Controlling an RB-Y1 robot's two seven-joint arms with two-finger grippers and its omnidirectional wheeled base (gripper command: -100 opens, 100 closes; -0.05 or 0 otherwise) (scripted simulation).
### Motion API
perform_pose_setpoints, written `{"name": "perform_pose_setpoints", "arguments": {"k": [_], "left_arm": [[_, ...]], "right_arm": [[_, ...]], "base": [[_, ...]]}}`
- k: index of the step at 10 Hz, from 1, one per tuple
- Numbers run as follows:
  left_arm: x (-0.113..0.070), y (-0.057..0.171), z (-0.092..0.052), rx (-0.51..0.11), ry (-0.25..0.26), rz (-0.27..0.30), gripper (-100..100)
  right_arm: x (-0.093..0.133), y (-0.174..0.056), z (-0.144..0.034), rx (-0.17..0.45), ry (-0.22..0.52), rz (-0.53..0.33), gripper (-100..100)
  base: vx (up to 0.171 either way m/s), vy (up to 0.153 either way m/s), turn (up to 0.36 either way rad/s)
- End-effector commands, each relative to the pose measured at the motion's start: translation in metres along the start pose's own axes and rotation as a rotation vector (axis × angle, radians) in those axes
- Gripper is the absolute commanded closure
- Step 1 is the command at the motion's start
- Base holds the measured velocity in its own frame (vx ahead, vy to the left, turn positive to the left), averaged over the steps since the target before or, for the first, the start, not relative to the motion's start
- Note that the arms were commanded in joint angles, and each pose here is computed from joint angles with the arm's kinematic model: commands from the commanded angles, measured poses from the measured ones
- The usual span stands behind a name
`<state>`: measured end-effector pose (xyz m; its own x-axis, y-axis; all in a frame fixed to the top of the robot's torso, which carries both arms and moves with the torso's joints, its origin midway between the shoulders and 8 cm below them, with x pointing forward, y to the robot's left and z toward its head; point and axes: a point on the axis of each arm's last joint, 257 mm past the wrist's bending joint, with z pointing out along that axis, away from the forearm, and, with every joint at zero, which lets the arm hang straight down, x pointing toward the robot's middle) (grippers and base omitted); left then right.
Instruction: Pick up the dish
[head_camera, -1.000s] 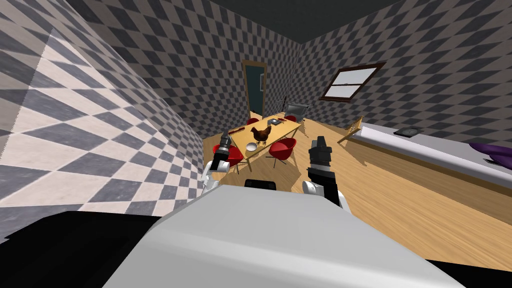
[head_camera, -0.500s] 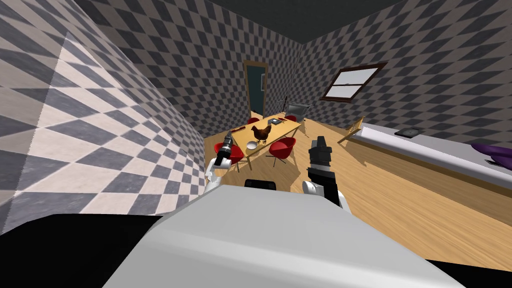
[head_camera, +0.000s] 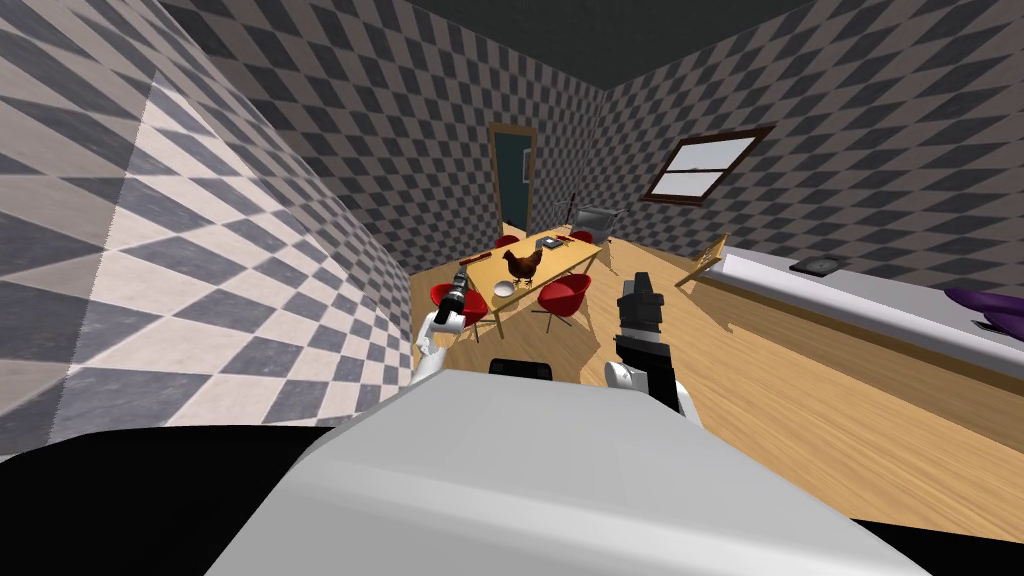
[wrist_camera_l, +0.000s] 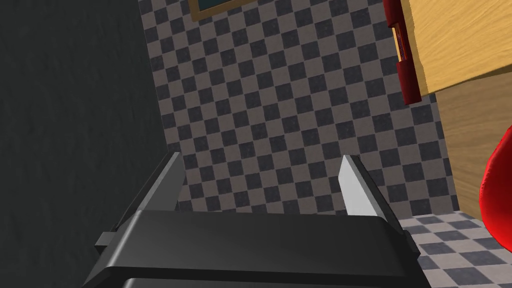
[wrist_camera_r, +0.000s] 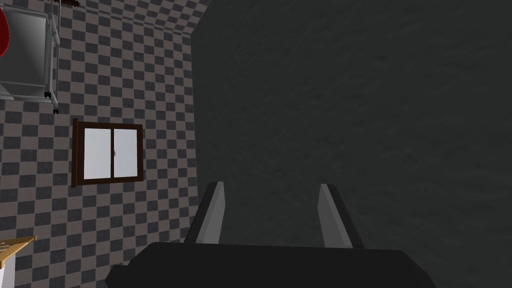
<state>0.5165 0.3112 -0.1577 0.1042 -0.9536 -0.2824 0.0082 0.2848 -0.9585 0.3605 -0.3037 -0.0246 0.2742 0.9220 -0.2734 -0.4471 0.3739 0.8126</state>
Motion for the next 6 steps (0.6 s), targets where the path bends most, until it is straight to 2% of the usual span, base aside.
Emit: {"name": "perform_pose_setpoints", "arguments": {"k": [1,2,3,4,5,6], "left_arm": [[0.001,0.019,0.008,-0.062,0.002,0.002,-100],[0.001,0.020,0.008,-0.067,0.002,0.002,-100],[0.004,0.036,0.014,-0.119,0.006,0.001,-100],[0.004,0.037,0.014,-0.124,0.006,0.001,-100],[0.007,0.053,0.020,-0.177,0.010,0.000,-100],[0.010,0.060,0.026,-0.205,0.013,-0.004,-100]], "right_arm": [[0.000,0.000,0.000,0.000,0.000,0.000,0],[0.000,0.000,0.000,0.000,0.000,0.000,0],[0.000,0.000,0.000,0.000,0.000,0.000,0],[0.000,0.000,0.000,0.000,0.000,0.000,0],[0.000,0.000,0.000,0.000,0.000,0.000,0],[0.000,0.000,0.000,0.000,0.000,0.000,0]], "base": [[-0.032,-0.020,0.012],[-0.027,-0.021,0.008],[-0.027,-0.025,0.012],[-0.020,-0.023,0.004],[-0.017,-0.023,0.004],[-0.019,-0.040,0.003]]}}
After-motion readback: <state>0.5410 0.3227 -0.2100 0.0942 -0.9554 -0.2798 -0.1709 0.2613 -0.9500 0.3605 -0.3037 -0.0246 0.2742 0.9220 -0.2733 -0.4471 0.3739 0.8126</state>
